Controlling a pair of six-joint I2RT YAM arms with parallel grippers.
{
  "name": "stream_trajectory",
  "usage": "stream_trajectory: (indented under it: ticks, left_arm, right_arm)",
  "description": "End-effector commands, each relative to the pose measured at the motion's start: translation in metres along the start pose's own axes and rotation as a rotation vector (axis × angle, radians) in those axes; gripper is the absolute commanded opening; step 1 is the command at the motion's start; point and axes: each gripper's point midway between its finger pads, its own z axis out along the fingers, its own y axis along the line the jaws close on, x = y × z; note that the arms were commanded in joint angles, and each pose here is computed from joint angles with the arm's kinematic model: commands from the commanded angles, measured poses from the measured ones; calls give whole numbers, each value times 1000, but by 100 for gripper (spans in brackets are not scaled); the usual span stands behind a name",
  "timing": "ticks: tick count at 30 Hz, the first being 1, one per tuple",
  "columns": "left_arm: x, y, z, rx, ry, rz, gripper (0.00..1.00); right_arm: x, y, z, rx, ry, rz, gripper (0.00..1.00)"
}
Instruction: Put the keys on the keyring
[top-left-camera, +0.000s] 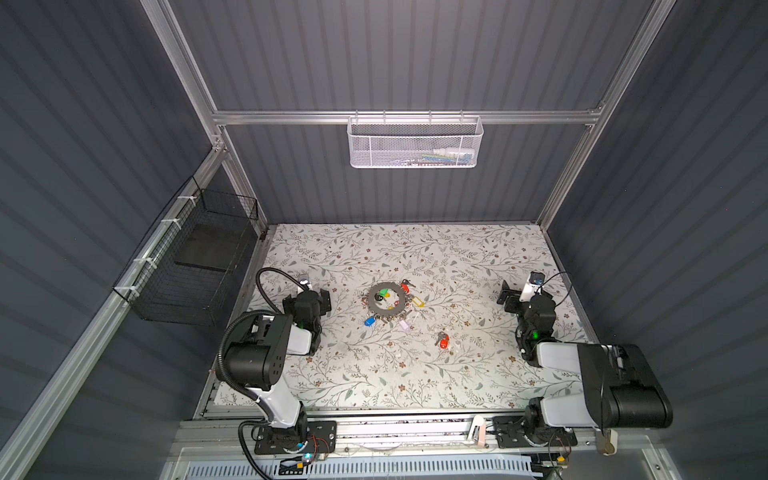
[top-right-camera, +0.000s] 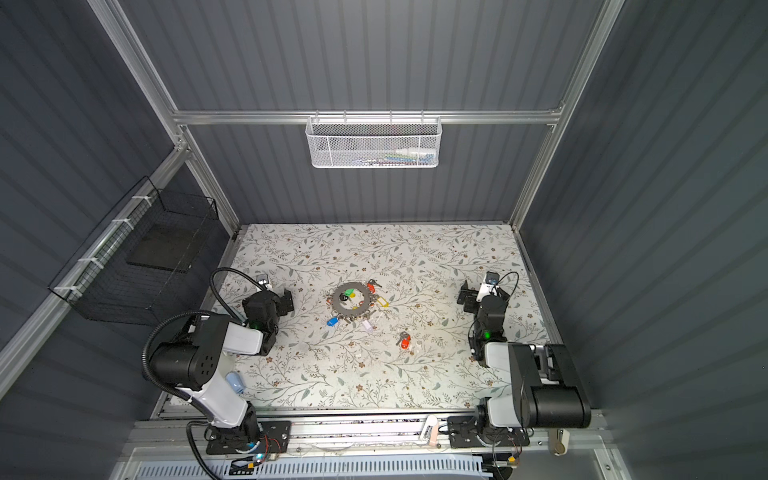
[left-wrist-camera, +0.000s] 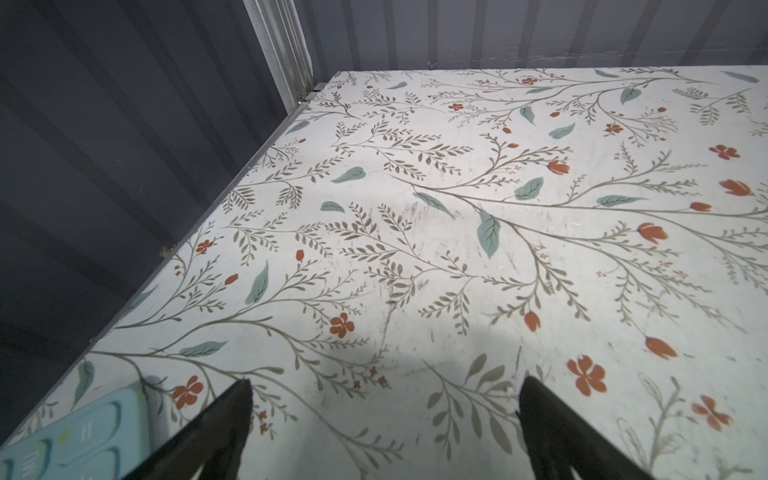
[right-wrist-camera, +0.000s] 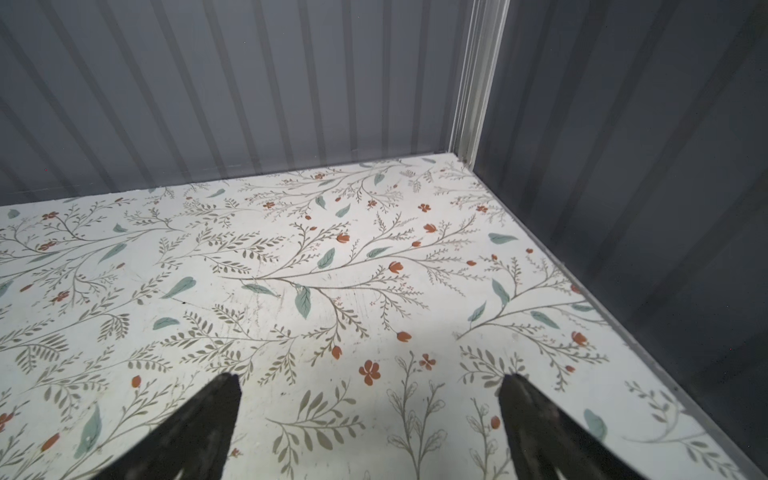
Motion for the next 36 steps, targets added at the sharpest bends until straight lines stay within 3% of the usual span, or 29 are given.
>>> stream_trajectory:
  ticks: [1, 5, 8, 11, 13, 17, 19, 22, 25, 29, 36]
  left_arm:
    - [-35, 15, -9, -127, 4, 3, 100]
    - [-51, 18, -29, -166, 24, -88, 100]
    - [-55, -2, -46, -59, 65, -146, 100]
    - [-55, -15, -64, 55, 154, -253, 100]
    - [-55, -35, -79, 192, 212, -319, 100]
    - [-50, -60, -106, 338, 355, -328, 100]
    - [-42, -73, -118, 390, 442, -303, 100]
    - [-28, -99, -135, 480, 546, -240, 97]
    - [-18, -128, -151, 570, 600, -155, 86]
    - [-2, -163, -165, 634, 685, -29, 76]
    - [14, -194, -159, 681, 769, -28, 62]
  right_arm:
    - [-33, 3, -12, 51, -19, -23, 99]
    - [-68, -1, -31, 52, -33, 322, 99]
    - [-86, 5, -42, -18, -60, 445, 99]
    - [-79, -15, -53, 32, -84, 701, 99]
    - [-76, -8, -57, -73, -94, 809, 99]
    - [-49, 29, -56, -152, 204, 747, 99]
    - [-39, 46, -62, -200, 282, 701, 99]
    - [-25, 77, -75, -306, 349, 603, 99]
    - [-10, 114, -85, -409, 374, 491, 99]
    - [9, 160, -89, -556, 445, 445, 99]
    - [33, 191, -91, -645, 524, 425, 99]
